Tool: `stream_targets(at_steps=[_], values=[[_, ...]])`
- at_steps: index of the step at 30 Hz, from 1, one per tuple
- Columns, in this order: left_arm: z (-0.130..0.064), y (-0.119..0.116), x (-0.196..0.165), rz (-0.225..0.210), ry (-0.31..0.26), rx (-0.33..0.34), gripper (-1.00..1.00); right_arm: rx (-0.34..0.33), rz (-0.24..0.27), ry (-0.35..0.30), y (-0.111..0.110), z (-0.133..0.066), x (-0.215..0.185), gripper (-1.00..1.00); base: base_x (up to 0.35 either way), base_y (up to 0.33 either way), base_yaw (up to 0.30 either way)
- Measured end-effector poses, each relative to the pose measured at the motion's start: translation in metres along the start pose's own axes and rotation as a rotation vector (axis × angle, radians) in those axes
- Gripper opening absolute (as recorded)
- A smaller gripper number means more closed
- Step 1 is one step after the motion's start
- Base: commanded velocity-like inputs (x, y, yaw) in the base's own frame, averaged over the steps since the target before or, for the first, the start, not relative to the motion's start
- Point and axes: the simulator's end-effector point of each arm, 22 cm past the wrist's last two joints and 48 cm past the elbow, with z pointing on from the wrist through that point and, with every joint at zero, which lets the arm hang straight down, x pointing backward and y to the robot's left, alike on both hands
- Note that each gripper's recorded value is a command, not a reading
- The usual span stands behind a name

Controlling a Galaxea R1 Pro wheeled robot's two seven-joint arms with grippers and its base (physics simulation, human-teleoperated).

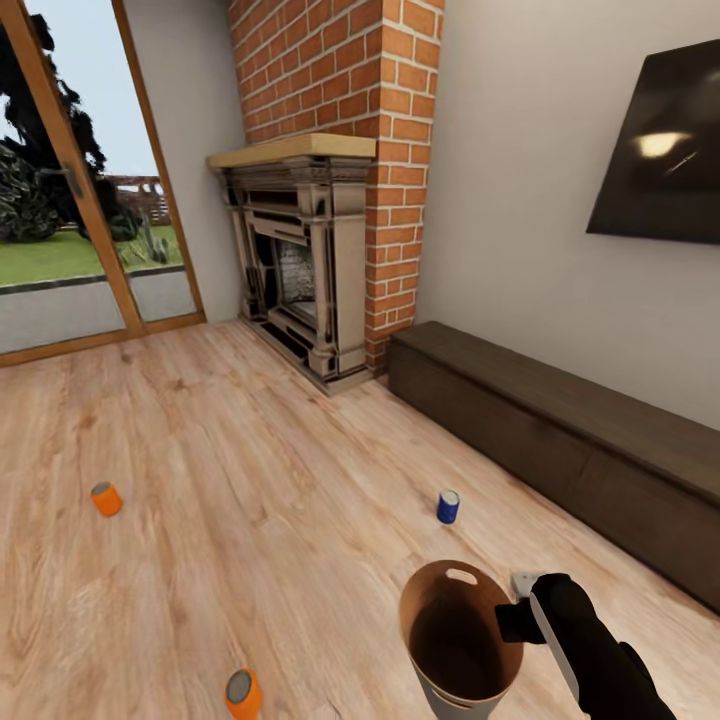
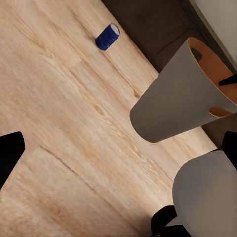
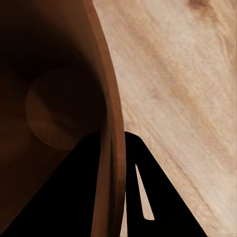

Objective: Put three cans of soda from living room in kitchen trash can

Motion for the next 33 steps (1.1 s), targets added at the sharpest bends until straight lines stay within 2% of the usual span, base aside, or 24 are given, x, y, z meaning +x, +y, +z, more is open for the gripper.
stream_targets(at_steps=[3,8,11,12,16,18,21,26,29,33], values=[[-0.003,0.004,-0.003,0.0,-0.013,-0.015,1.0,0.002,-0.001,-0.002,-0.001,0.0,-0.001,-1.0,0.123,0.0,0.0],[-0.013,0.024,-0.014,-0.005,-0.065,-0.096,1.0,-0.001,0.001,-0.005,0.0,-0.001,-0.002,-1.0,0.033,0.0,0.0],[-0.015,0.052,-0.012,-0.014,-0.083,-0.234,1.0,-0.002,0.0,-0.023,0.001,-0.005,-0.008,-1.0,0.009,0.0,0.0],[-0.015,0.076,-0.007,-0.034,-0.097,-0.377,1.0,-0.002,-0.002,-0.037,0.001,-0.008,-0.013,-1.0,0.004,0.0,0.0],[-0.017,0.106,0.006,-0.076,-0.111,-0.591,1.0,-0.014,0.003,-0.071,0.005,-0.017,-0.025,-1.0,0.002,0.0,0.0],[-0.012,0.115,0.021,-0.102,-0.093,-0.707,1.0,-0.01,0.0,-0.079,0.004,-0.019,-0.028,-1.0,0.001,0.0,0.0],[0.009,0.109,0.038,-0.094,-0.043,-0.755,1.0,-0.008,-0.002,-0.083,0.004,-0.019,-0.029,-1.0,0.0,0.0,0.0],[0.052,0.093,0.049,-0.041,0.03,-0.774,1.0,-0.013,-0.001,-0.086,0.006,-0.02,-0.03,-1.0,0.0,0.0,0.0],[0.064,0.088,0.06,-0.048,0.057,-0.797,1.0,-0.011,-0.002,-0.086,0.005,-0.02,-0.03,-1.0,0.0,0.0,0.0],[0.074,0.095,0.072,-0.053,0.106,-0.858,1.0,-0.013,-0.001,-0.087,0.006,-0.02,-0.031,-1.0,0.0,0.0,0.0]])
